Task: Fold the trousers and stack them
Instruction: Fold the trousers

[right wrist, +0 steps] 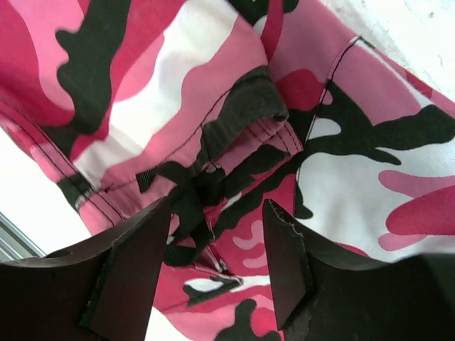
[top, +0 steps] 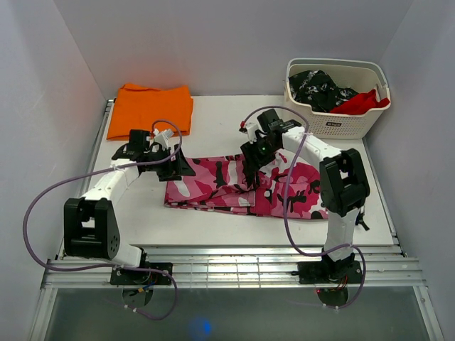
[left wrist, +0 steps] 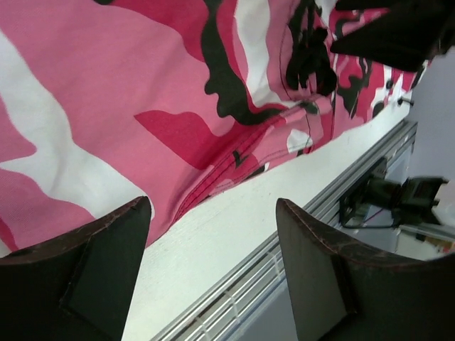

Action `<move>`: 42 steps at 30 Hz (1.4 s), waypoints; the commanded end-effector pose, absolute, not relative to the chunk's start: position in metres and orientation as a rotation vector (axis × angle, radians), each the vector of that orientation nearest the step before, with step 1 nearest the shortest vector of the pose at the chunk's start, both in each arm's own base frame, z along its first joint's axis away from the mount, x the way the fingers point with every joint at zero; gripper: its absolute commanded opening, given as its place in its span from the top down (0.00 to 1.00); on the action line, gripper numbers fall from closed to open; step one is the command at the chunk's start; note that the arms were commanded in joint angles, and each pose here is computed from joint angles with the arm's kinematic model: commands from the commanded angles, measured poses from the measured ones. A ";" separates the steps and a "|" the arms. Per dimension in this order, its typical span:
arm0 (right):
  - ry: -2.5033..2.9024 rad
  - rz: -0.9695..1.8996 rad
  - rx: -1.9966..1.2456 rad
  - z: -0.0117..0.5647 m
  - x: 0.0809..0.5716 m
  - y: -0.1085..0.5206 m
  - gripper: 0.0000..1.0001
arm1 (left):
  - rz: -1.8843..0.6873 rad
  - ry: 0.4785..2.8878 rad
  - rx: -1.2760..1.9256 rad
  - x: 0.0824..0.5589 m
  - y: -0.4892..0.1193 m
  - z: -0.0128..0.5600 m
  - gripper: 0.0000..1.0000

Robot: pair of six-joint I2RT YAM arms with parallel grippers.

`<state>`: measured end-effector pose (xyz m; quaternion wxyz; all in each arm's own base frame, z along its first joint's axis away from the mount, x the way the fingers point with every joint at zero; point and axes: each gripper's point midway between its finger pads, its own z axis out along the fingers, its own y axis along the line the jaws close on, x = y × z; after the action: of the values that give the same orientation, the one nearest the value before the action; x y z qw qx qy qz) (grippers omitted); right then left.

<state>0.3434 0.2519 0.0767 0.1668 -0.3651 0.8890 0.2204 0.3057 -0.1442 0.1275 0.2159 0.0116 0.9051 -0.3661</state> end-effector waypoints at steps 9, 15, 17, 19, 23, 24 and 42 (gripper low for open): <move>2.579 0.720 -0.863 0.070 0.343 0.259 0.44 | -0.992 2.153 0.674 0.308 -0.192 0.154 0.30; 2.622 0.735 -0.742 0.069 0.348 0.242 0.29 | -0.923 2.120 0.882 0.315 -0.262 0.129 0.29; 2.634 0.763 -0.699 0.067 0.351 0.238 0.27 | -0.925 2.143 0.925 0.305 -0.280 0.116 0.30; 2.640 0.808 -0.688 0.063 0.349 0.237 0.27 | -0.929 2.166 0.966 0.292 -0.296 0.103 0.33; 2.663 0.945 -0.623 0.059 0.343 0.245 0.25 | -0.972 2.160 1.066 0.266 -0.316 0.092 0.36; 2.670 0.967 -0.619 0.057 0.343 0.247 0.25 | -1.015 2.144 1.106 0.256 -0.321 0.093 0.38; 2.658 1.183 -0.604 0.055 0.347 0.277 0.41 | -0.947 2.127 0.890 0.260 -0.241 0.152 0.38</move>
<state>0.3418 0.2607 0.0392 0.0759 -0.1924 0.9060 0.3694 0.2355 -0.2794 0.1342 0.2966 0.4213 0.7799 -0.3553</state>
